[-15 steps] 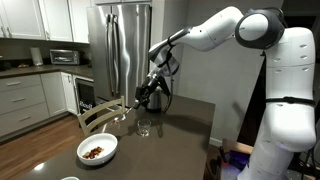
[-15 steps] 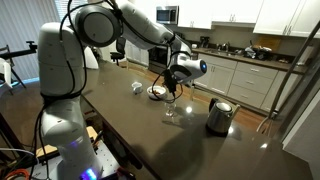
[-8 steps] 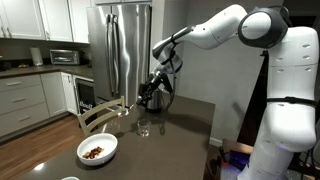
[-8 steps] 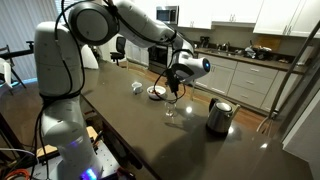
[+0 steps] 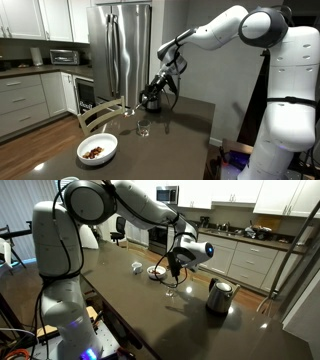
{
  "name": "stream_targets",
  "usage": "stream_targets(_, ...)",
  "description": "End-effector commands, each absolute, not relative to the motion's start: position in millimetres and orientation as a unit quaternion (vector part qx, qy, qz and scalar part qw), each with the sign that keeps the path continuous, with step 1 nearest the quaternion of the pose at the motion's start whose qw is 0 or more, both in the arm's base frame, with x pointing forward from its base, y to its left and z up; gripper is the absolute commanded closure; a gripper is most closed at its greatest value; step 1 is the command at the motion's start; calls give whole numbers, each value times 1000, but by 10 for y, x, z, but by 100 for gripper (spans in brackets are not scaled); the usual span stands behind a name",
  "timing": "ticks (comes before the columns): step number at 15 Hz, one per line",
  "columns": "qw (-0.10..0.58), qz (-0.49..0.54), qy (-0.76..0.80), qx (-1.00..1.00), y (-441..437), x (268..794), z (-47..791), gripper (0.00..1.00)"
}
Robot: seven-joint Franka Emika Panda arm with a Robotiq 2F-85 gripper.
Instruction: Use the spoon to scoop some of the contents from the white bowl into the glass cup on the right
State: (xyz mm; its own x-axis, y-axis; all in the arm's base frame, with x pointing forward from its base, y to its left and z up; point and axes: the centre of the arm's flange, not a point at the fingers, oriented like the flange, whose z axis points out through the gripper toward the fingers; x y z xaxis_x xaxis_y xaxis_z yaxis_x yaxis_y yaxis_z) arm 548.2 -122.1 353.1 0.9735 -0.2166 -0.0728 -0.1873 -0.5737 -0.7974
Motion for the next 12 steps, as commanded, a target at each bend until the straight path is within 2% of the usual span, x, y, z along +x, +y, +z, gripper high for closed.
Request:
stream_targets(1,451,-20,122,-884,-1362,5240,3570,94)
stream_targets(3,447,-17,129,-885,-1360,5382,3494,94)
stream_targets(12,433,-3,155,-888,-1466,5322,3355,95)
